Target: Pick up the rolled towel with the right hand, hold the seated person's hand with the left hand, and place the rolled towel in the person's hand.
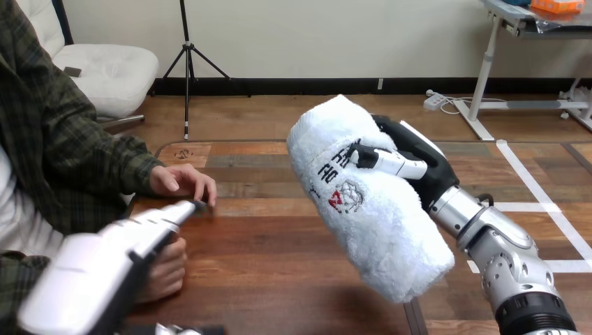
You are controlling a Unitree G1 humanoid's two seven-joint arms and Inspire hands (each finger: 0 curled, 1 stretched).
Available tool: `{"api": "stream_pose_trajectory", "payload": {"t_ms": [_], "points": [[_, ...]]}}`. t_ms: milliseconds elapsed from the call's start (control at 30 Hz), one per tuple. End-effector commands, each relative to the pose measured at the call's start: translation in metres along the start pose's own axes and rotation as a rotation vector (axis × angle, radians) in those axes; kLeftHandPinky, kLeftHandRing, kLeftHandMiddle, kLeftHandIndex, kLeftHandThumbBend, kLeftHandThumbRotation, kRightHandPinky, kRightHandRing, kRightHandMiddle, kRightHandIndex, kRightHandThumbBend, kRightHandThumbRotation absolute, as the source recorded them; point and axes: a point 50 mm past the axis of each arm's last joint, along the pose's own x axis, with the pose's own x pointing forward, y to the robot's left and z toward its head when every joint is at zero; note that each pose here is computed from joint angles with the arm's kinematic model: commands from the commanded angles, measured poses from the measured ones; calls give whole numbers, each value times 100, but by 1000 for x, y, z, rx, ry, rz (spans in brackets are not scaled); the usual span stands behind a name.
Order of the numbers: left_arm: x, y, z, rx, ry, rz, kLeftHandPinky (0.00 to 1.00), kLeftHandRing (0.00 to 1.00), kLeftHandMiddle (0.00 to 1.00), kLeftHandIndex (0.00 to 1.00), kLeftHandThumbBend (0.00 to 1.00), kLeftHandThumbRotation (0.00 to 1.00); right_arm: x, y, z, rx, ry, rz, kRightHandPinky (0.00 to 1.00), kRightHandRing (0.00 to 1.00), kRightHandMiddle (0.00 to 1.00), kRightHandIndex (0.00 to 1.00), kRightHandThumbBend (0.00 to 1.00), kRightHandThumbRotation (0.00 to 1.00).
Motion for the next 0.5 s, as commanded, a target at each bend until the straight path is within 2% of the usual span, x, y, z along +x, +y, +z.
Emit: {"api": "stream_pose_trajectory", "payload": {"t_ms": [0, 467], "points": [[17, 30, -2, 102, -67, 57, 74, 83, 86, 88, 100, 51, 23, 8, 43, -91, -127, 74, 7, 12, 23, 26, 62, 0], [28, 66, -14, 195, -54, 42, 66, 75, 81, 84, 100, 40, 22, 7, 43, -117, -119, 75, 7, 12, 23, 27, 65, 0]]}}
